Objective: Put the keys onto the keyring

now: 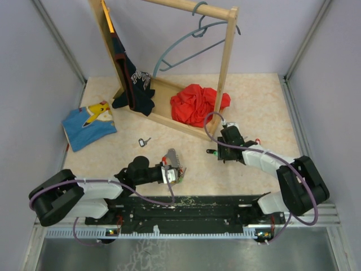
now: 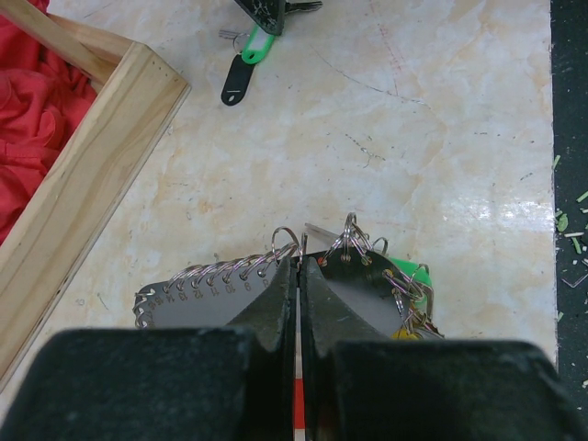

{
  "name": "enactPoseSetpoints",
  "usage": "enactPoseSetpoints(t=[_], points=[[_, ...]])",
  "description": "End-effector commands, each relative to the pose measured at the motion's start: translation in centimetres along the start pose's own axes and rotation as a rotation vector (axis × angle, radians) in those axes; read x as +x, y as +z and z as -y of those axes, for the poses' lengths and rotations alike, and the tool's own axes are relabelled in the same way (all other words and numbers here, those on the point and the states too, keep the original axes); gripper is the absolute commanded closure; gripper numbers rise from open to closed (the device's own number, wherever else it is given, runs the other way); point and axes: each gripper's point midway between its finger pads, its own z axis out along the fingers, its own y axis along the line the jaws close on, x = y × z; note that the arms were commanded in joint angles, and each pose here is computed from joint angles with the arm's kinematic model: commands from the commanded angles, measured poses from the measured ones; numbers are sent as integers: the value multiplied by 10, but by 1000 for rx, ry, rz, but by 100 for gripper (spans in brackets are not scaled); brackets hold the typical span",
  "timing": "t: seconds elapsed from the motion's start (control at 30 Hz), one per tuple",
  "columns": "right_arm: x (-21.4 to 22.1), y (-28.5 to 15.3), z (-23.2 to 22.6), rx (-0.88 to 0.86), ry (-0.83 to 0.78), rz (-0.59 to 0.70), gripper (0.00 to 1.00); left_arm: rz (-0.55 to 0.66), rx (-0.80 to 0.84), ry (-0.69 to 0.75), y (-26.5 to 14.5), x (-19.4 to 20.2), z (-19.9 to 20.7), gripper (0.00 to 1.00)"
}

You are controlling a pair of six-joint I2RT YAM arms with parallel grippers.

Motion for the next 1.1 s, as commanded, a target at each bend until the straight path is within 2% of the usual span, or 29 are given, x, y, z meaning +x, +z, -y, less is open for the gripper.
enactPoseSetpoints(t=[0.0,0.23,0.43,0.6,0.8,0.93,1.07], points=[[-24,1,-11,-29,39,42,54,31,-17,26,2,-8,-4,100],[-15,-4,-10,-42,34,16,72,27,-13,23,2,-7,-4,100],[-23,-29,-16,-86,18,42,80,25,-17,20,2,-7,-5,100],[-18,-40,-18,-75,-25,32,91,26,-19,20,2,-8,-5,100],[-20,-37,-10,-28,-50,48,90,26,-17,18,2,-8,-5,100],[-28,-28,-9,-4,-76,57,78,22,-13,16,3,-7,-4,100],[-38,-20,-24,-53,-90,74,72,21,-9,15,4,-7,-4,100]])
